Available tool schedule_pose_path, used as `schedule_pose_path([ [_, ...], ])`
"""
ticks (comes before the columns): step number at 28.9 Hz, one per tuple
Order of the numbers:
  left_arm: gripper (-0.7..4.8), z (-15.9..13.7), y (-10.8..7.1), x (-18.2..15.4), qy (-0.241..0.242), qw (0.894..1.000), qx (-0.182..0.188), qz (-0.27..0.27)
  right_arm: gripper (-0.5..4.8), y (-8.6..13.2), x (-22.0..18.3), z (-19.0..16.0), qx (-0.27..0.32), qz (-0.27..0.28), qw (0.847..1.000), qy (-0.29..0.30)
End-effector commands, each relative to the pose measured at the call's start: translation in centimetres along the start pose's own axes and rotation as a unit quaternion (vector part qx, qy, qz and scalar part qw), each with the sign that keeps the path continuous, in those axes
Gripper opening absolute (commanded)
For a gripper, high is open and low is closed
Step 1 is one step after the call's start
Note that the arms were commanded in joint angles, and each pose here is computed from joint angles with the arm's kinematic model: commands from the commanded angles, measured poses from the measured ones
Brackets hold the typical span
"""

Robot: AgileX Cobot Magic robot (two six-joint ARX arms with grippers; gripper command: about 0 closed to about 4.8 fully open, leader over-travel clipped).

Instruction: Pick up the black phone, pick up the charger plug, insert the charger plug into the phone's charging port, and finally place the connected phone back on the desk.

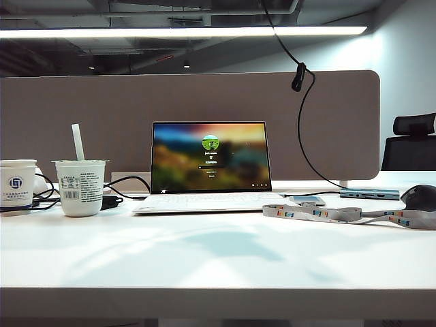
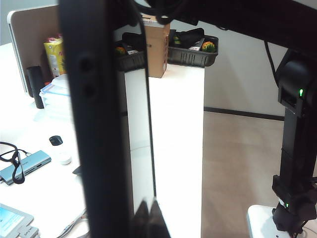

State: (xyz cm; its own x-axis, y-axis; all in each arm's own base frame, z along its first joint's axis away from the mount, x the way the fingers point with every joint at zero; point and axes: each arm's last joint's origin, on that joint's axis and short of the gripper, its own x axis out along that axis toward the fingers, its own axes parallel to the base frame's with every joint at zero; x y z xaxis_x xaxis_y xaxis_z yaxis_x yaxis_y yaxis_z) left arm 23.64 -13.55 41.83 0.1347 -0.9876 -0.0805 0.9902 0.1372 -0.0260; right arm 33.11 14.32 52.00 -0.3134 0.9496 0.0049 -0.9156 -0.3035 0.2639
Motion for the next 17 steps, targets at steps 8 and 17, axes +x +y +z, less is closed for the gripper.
schedule_pose_path([
  [8,-0.07,1.0,0.0,-0.6,-0.022,0.999,0.032,0.006,-0.06,0.4,-0.3,0.2,-0.017,-0.002,1.000,0.001],
  [17,-0.07,1.3,0.5,-1.3,-0.032,0.999,0.023,0.021,-0.06,0.3,-0.3,0.2,-0.036,-0.001,0.999,0.002],
])
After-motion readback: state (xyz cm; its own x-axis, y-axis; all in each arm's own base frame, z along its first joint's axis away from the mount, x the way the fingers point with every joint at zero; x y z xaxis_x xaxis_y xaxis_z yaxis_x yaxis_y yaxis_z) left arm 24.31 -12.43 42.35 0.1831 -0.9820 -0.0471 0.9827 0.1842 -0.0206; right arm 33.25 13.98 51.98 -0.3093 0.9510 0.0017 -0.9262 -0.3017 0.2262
